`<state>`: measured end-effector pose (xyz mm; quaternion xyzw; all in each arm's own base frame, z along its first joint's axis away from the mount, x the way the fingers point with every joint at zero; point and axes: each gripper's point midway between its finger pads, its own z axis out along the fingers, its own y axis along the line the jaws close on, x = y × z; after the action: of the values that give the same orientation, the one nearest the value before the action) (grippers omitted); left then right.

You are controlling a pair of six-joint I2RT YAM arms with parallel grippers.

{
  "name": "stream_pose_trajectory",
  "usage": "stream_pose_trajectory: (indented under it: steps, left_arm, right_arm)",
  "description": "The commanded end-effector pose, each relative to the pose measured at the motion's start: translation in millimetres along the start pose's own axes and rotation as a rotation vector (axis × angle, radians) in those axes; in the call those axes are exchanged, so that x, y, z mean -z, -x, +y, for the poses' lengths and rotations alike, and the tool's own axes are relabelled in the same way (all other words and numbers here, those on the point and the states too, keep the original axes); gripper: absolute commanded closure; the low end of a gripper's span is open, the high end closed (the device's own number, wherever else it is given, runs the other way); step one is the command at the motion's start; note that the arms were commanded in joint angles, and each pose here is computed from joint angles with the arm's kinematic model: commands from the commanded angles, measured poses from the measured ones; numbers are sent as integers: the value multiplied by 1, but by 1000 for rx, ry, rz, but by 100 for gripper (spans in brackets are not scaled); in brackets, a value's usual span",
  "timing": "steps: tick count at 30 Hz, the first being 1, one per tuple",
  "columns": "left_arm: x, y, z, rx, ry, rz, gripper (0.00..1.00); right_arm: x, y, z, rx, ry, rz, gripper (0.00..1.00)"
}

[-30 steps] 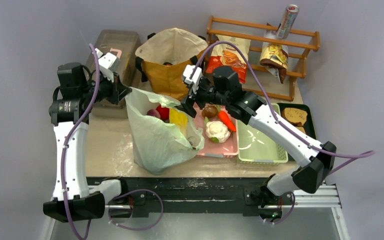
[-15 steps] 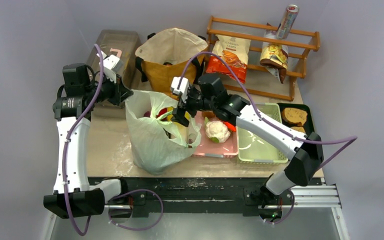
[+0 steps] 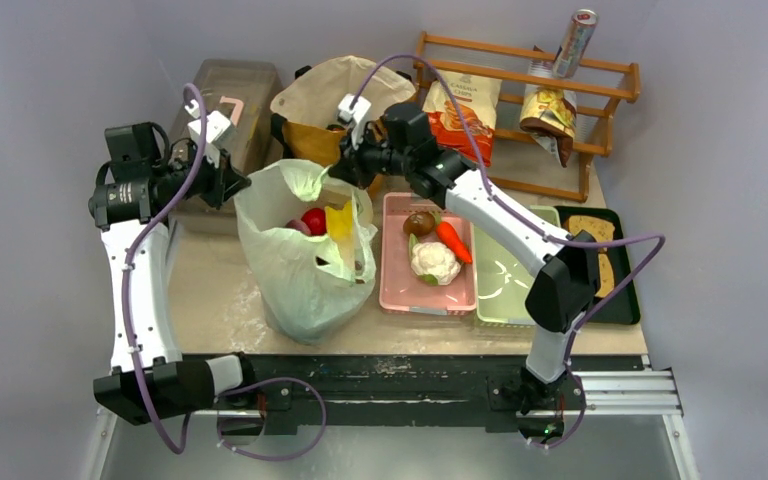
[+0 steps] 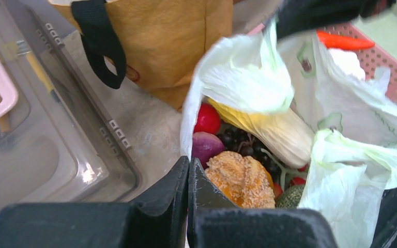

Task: Untie the knot of the grocery bags and take out the mixed food
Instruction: Pick up the fake bread from the takeout bag.

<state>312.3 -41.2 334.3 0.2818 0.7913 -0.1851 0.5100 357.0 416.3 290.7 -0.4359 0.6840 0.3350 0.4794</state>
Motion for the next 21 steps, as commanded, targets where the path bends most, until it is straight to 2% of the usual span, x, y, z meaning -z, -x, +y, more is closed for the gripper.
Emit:
stream_pose_trajectory:
  steps: [1,4,7,9,13,16,17,19,21]
  left_arm:
    - [14,12,-18,-237,-81,-51,100]
    - [21,23,-12,-257,-40,-113,100]
    - [32,51,0,-245,2,-198,100]
    - [33,51,-7,-273,-42,-183,100]
    - [29,14,-43,-358,-199,-52,98]
    - [41,22,-71,-291,-257,-82,50]
    - [46,32,-83,-269,-271,-114,42]
    - [50,41,-110,-270,-320,-137,39]
    - [43,30,-134,-341,-366,-88,39]
  right_arm:
    - [31,64,-17,-192,47,-201,100]
    - [42,70,-33,-269,48,-249,100]
    - [45,72,-35,-340,86,-262,100]
    - [38,60,-31,-388,119,-226,100]
    - [25,12,-23,-475,166,-104,100]
    - [24,-7,-20,-479,167,-72,100]
    - [24,-9,-19,-483,175,-66,100]
    - [25,-8,-18,-482,177,-64,100]
    - [25,-6,-19,-482,176,-69,100]
